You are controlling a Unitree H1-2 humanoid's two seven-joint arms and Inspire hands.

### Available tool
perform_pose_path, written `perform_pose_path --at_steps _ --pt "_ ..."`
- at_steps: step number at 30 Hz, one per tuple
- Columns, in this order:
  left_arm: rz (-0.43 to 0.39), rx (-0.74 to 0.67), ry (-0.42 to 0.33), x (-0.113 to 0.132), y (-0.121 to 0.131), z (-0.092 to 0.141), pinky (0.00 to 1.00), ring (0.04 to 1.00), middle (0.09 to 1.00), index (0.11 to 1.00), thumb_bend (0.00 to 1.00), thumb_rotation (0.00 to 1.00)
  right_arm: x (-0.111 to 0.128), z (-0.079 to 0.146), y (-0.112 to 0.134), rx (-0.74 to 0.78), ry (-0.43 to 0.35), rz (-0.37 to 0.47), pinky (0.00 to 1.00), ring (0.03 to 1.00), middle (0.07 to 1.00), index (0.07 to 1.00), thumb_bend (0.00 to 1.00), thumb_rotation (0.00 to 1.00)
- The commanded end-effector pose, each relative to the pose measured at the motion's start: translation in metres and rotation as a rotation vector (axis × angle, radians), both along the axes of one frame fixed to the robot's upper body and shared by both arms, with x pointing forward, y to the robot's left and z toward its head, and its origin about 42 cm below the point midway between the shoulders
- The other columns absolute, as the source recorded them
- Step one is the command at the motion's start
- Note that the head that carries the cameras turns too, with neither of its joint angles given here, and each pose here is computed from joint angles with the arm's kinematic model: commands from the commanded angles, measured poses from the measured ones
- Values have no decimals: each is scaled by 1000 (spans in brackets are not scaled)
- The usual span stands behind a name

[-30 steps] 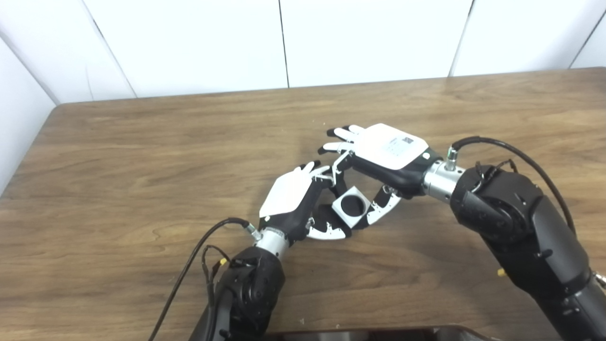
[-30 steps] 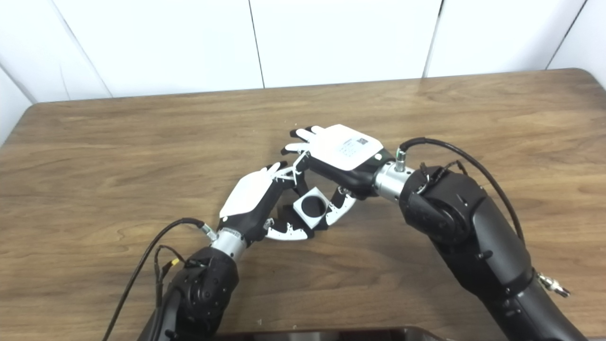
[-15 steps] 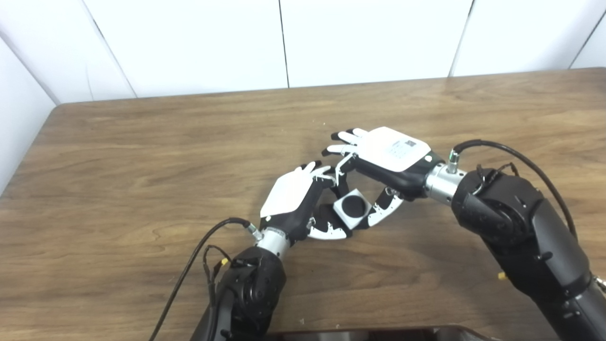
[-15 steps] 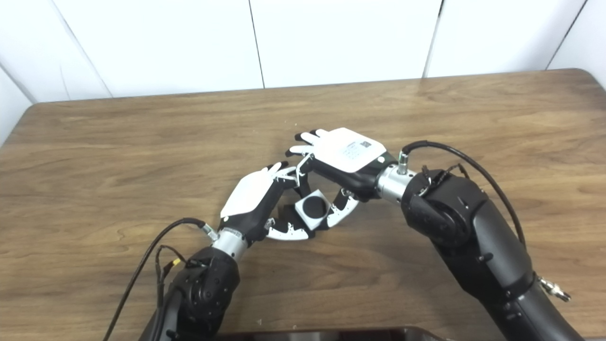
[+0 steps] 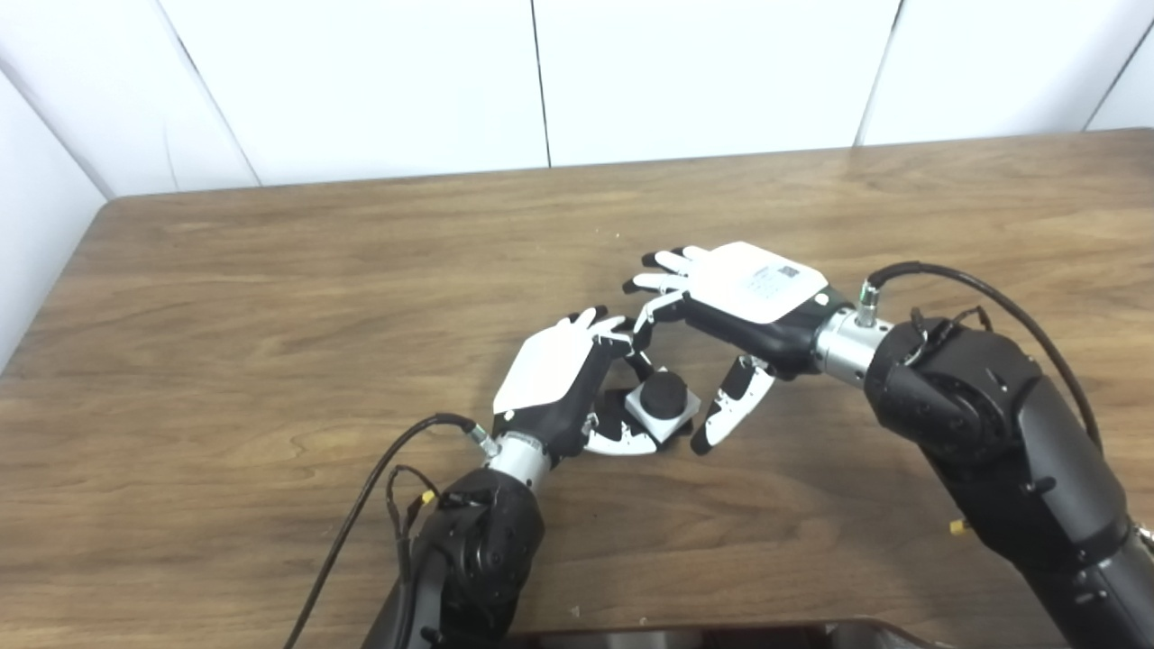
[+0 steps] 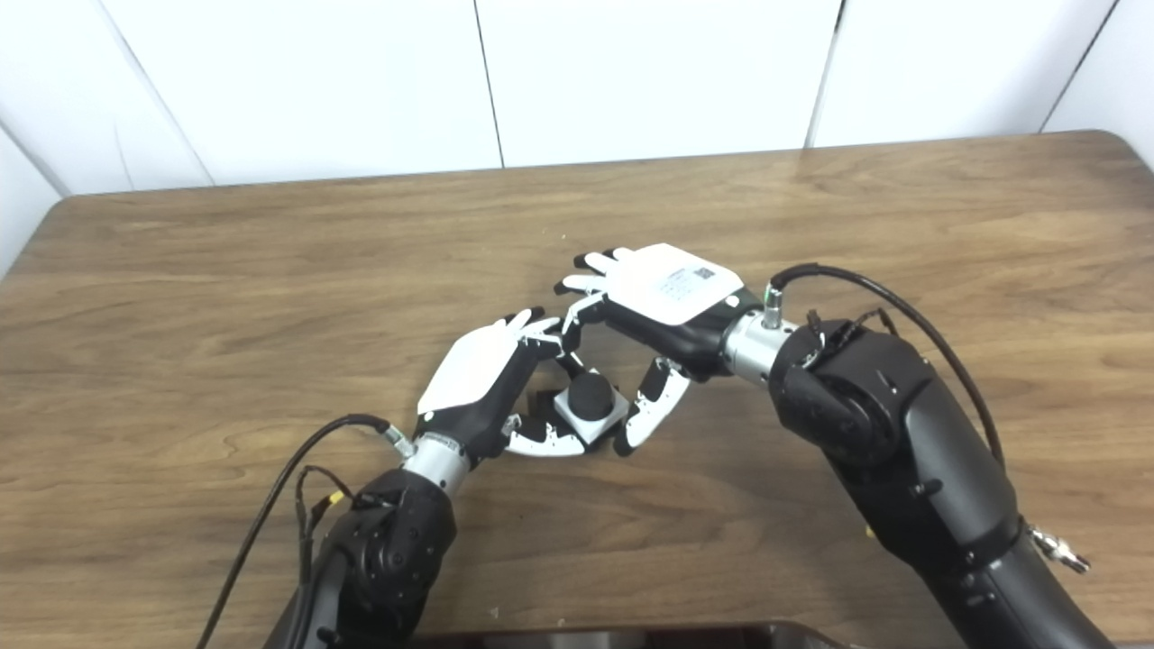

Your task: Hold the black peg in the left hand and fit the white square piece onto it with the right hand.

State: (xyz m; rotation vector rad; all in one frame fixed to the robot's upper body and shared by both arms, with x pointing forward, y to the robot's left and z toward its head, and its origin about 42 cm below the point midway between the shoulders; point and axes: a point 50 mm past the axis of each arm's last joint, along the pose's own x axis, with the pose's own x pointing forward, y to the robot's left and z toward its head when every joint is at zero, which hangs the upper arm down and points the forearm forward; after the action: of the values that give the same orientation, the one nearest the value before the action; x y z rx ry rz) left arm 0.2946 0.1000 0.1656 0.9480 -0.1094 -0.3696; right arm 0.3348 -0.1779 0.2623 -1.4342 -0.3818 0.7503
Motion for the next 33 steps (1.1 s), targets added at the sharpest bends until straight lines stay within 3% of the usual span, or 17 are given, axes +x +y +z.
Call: perform_pose_path --at_steps 1,2,6,26,33 --pt "-3 6 -55 5 -1 16 1000 991 904 544 591 265 5 24 0 24 -81 0 1000 1000 938 702 1000 311" --pt "-2 5 -54 5 -1 16 1000 991 905 565 628 338 5 24 0 25 -82 -3 1000 1000 936 701 1000 307" --pt "-5 8 -47 6 0 16 1000 995 907 576 649 390 6 28 -1 29 -82 -16 1000 1000 938 702 1000 313" --pt "16 15 -7 21 18 12 1000 987 903 588 667 410 9 50 -25 56 -125 -63 1000 1000 946 708 1000 362" --pt "-1 48 -17 20 24 15 989 967 893 615 735 460 11 52 -26 71 -116 -83 1000 1000 947 714 1000 366"
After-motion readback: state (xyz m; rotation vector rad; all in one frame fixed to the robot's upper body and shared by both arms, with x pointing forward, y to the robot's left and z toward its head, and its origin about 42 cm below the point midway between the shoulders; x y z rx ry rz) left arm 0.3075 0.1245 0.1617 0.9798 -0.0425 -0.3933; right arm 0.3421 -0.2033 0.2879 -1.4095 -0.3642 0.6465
